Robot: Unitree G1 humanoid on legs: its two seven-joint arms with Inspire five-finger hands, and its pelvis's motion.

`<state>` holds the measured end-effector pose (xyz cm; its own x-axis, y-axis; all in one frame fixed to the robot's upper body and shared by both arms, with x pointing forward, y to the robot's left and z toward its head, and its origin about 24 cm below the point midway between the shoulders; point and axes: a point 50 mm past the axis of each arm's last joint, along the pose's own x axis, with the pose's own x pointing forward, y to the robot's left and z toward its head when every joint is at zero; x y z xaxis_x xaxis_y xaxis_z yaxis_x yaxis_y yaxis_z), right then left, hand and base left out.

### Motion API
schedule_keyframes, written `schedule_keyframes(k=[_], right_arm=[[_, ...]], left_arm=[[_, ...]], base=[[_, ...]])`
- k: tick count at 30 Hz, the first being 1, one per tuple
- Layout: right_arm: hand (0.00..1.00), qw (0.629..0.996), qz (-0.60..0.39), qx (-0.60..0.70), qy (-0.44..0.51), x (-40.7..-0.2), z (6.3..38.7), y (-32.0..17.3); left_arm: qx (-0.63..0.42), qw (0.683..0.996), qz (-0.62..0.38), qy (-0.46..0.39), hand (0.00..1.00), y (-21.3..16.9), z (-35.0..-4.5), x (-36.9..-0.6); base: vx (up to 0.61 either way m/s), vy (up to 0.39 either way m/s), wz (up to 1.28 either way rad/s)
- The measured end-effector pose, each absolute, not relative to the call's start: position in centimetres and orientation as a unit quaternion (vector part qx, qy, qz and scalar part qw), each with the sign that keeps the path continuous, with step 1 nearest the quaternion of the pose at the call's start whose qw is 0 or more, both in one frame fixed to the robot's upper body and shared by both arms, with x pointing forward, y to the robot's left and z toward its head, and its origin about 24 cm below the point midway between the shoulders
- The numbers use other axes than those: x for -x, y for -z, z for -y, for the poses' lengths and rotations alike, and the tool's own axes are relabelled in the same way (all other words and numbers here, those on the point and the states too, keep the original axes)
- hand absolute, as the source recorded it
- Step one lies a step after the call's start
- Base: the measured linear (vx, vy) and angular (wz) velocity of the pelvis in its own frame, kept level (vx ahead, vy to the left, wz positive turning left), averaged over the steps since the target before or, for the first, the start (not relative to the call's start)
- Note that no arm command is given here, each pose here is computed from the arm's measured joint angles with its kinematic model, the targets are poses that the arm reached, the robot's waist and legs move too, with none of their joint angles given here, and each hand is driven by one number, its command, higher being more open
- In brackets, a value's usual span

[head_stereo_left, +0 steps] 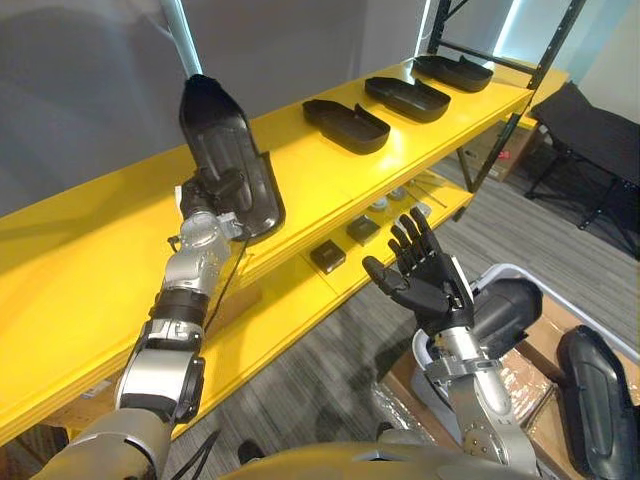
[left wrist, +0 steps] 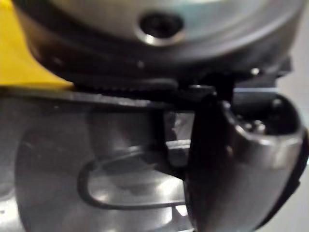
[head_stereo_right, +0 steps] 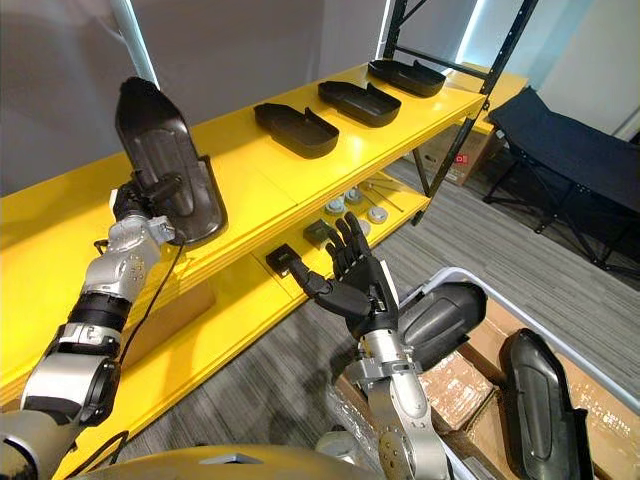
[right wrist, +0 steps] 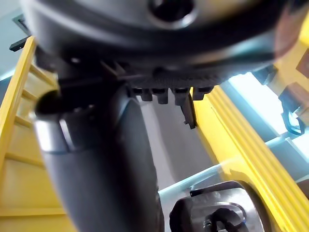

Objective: Walk over and take three plastic housings, then place them on the shelf

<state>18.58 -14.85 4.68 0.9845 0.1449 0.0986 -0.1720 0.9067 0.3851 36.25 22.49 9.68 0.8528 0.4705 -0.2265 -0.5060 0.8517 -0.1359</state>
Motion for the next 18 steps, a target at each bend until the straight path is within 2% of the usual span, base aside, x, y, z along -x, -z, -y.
schedule_keyframes(k=[5,6,18], right_arm=[[1.00,0.975,0.050,-0.191,-0.102,-18.6,14.5,-5.7],[1.00,0.975,0.052,-0.191,-0.103,-18.6,14.5,-5.8],[1.00,0.972,0.082,-0.177,-0.129,-19.2,14.0,-7.4]], left_arm=[[0.126,0.949,-0.067,-0.280,0.00,-11.8,-22.9,-36.9],[0.132,0.948,-0.067,-0.281,1.00,-11.8,-23.0,-36.9],[0.150,0.945,-0.049,-0.286,1.00,-14.0,-23.6,-37.8]], base=[[0.00,0.004,-0.02],[0.02,0.004,-0.07],[0.01,0.000,0.00]])
